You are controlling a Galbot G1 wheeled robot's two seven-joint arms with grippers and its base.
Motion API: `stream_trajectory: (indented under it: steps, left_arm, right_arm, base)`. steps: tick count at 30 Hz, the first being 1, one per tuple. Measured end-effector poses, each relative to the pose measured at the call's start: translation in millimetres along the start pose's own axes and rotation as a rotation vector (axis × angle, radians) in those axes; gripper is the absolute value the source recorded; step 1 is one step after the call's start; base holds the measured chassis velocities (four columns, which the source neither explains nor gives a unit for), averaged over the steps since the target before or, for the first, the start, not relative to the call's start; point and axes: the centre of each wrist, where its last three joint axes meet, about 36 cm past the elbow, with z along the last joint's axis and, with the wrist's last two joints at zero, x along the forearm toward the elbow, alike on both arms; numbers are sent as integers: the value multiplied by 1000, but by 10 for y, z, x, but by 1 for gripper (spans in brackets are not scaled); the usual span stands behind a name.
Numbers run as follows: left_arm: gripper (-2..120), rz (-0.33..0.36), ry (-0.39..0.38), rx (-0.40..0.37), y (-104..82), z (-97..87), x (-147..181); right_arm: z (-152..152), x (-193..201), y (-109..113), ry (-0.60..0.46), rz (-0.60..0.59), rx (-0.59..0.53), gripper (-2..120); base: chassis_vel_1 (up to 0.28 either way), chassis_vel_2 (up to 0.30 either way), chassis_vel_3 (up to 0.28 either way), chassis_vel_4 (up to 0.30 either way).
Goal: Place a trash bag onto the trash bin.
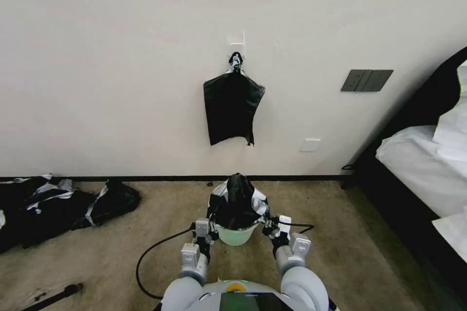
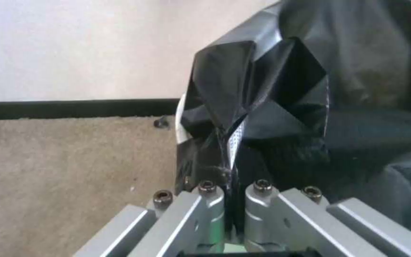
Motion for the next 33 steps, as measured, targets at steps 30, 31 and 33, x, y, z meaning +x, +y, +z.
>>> stream_trajectory:
  steps: [30, 31, 33]
  left_arm:
    - [0, -41, 154, -121, 310, 202, -133]
    - [0, -41, 154, -121, 310, 202, -133]
    - [0, -36, 166, -129, 315, 234, -231]
  right_arm:
    - [102, -299, 79, 201, 13, 56, 0]
    - [102, -299, 79, 201, 13, 56, 0]
    - [113, -388, 69, 197, 22, 63, 0]
  base:
    - [0, 0, 0, 0]
    - [0, 0, 0, 0]
    - [0, 0, 0, 0]
